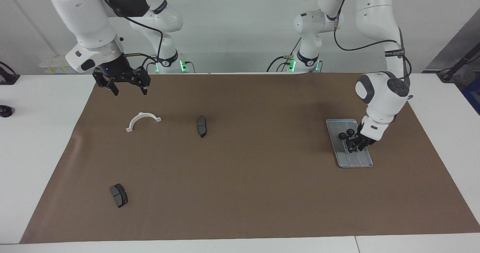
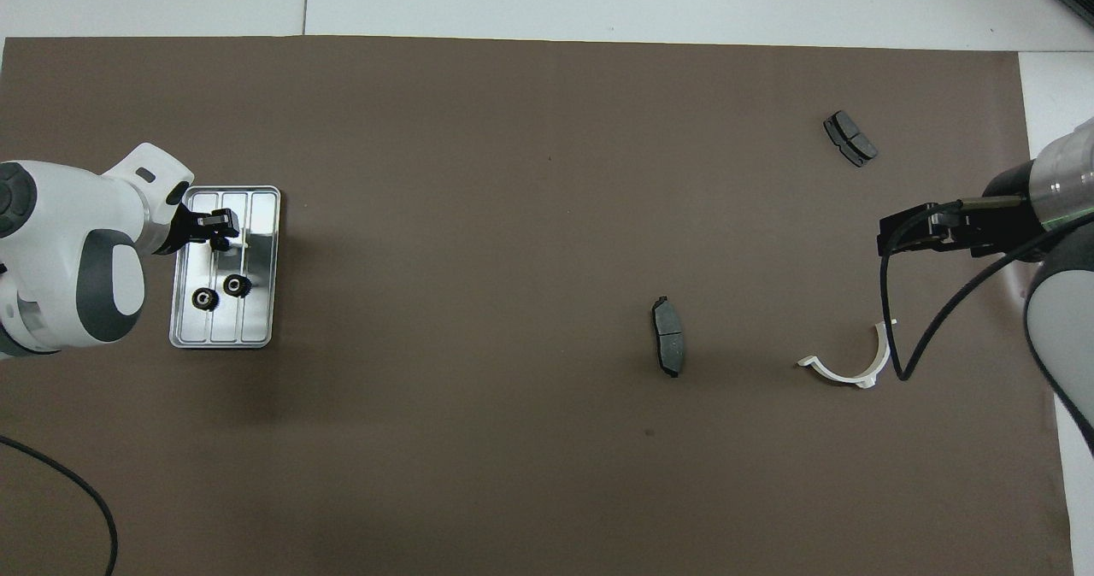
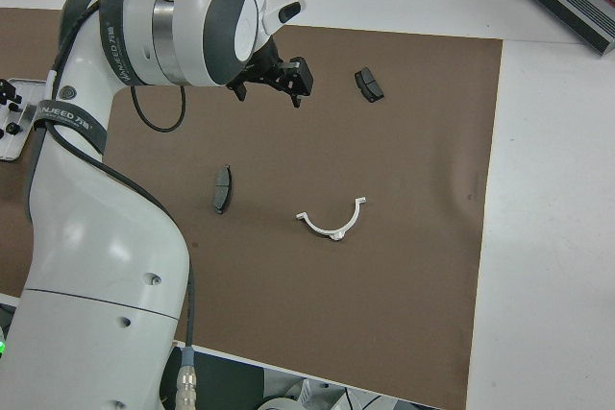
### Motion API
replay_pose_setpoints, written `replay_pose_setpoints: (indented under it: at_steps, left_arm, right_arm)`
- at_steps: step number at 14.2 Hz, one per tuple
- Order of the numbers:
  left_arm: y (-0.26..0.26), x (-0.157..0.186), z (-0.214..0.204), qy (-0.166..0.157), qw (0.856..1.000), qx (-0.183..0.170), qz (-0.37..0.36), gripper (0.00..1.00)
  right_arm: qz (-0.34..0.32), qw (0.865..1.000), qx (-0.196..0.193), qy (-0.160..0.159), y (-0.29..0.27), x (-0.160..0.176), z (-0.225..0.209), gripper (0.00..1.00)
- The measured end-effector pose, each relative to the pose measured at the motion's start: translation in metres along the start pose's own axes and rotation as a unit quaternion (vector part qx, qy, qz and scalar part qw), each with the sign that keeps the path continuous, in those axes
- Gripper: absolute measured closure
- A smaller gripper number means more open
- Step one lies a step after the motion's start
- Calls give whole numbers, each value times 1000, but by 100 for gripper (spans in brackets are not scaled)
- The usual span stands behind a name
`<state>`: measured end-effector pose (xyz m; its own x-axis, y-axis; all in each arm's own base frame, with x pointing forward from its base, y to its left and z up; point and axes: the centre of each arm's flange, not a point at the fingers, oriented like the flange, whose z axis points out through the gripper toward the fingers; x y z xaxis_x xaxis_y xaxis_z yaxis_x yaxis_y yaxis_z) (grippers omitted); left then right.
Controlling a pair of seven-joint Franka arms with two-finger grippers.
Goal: Place bearing gear from tray to pile
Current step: 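Reach the left gripper into the silver tray and grasp a black gear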
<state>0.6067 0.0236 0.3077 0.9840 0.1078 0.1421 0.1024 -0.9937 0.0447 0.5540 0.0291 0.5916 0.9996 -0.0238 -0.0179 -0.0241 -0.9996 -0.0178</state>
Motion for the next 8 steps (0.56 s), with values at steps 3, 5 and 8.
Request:
replay_pose_setpoints:
  at_steps: [3,5,8]
  left_arm:
    - [-2,-4,8,2,1000,0,-2,52]
    - [-3,-4,8,3,1000,0,-2,54]
    - [-7,-3,6,4,1000,2,-6,76]
  right_arm:
    - [0,1000,0,0,0,0,0,0]
    - [0,1000,0,0,0,0,0,0]
    - [0,1000,0,0,0,0,0,0]
